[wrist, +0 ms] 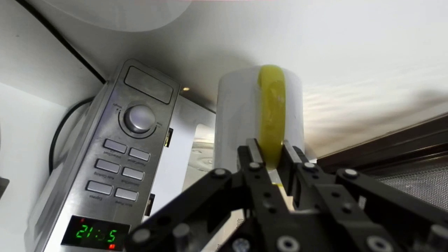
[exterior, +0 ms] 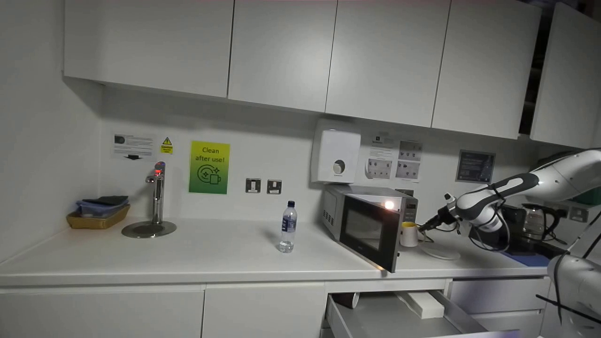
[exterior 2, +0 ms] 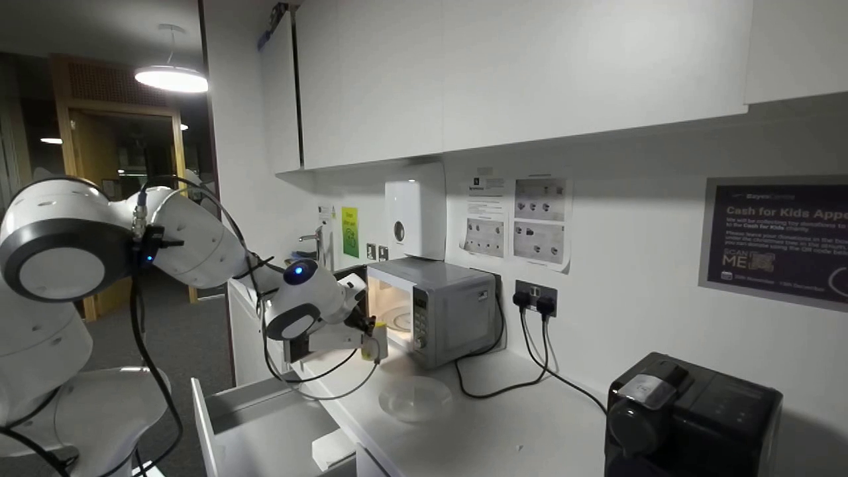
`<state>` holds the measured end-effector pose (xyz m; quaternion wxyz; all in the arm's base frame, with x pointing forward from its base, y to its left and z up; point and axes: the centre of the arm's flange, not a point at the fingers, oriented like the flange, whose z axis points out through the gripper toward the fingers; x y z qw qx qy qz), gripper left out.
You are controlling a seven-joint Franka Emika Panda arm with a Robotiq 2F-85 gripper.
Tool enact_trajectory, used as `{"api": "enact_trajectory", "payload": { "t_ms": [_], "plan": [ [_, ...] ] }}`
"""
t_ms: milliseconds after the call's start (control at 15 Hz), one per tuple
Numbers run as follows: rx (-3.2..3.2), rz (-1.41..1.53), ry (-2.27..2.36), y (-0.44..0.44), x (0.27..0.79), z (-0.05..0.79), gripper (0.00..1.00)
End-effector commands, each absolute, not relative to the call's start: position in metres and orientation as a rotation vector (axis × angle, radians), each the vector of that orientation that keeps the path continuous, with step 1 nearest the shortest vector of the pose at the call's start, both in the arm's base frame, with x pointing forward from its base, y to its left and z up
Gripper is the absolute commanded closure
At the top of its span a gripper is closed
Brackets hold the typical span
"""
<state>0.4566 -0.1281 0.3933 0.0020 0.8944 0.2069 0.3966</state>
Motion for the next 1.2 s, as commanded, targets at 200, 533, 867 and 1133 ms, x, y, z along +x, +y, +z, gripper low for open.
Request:
{"api": "enact_trajectory", "payload": {
  "t_ms": [200,533,867,1133],
  "plan": [
    [2.819,1.332,0.808,-0.142,0.478,0.393,0.96],
    [2.83,1.33,0.91,-0.14,0.488,0.388,0.96],
    [2.846,1.357,0.984,-0.134,0.497,0.385,0.96],
    [2.857,1.377,1.039,-0.13,0.499,0.381,0.96]
  ]
}}
